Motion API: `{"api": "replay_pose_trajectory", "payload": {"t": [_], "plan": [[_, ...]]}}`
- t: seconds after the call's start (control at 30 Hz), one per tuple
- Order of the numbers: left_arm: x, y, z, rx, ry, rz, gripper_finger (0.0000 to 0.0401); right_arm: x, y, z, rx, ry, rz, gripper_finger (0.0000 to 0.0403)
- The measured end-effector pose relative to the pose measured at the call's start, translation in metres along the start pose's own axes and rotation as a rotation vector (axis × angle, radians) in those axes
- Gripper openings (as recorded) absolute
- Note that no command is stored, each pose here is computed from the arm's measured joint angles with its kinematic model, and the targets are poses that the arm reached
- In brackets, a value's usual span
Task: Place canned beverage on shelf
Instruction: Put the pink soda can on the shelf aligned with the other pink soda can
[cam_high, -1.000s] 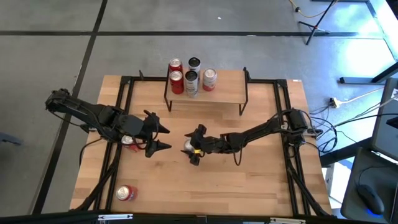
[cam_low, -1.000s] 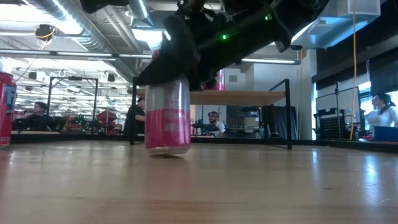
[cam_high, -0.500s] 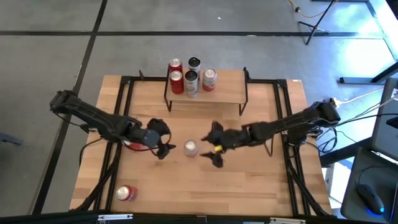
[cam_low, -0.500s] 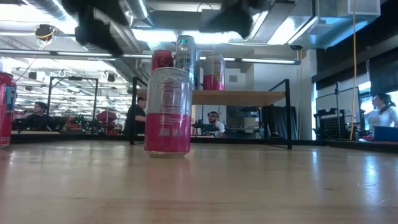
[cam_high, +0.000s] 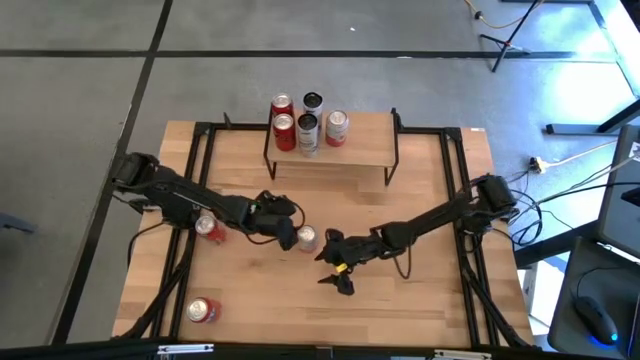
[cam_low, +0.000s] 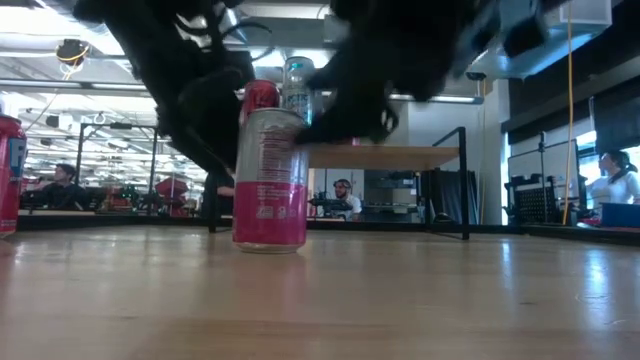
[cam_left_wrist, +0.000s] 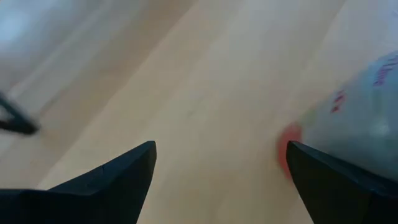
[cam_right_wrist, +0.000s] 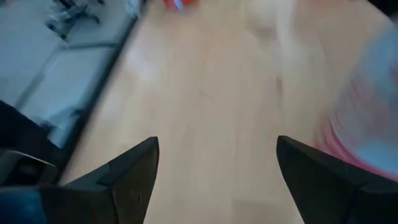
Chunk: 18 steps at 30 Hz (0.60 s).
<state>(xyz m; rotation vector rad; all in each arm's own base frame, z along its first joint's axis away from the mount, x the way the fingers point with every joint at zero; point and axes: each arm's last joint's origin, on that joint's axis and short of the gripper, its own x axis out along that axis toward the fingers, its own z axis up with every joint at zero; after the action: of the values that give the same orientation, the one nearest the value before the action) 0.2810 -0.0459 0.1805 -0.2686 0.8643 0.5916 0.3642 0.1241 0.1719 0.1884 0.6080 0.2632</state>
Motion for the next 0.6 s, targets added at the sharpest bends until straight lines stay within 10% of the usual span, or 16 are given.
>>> {"api": "replay_pose_trajectory", "payload": {"t": [0.6], "plan": [[-0.020,-0.033,-0.023,0.155,0.089,-0.261,0.0349,-0.024,-0.041,0.002,0.047,0.181,-0.140,0.0309]]}}
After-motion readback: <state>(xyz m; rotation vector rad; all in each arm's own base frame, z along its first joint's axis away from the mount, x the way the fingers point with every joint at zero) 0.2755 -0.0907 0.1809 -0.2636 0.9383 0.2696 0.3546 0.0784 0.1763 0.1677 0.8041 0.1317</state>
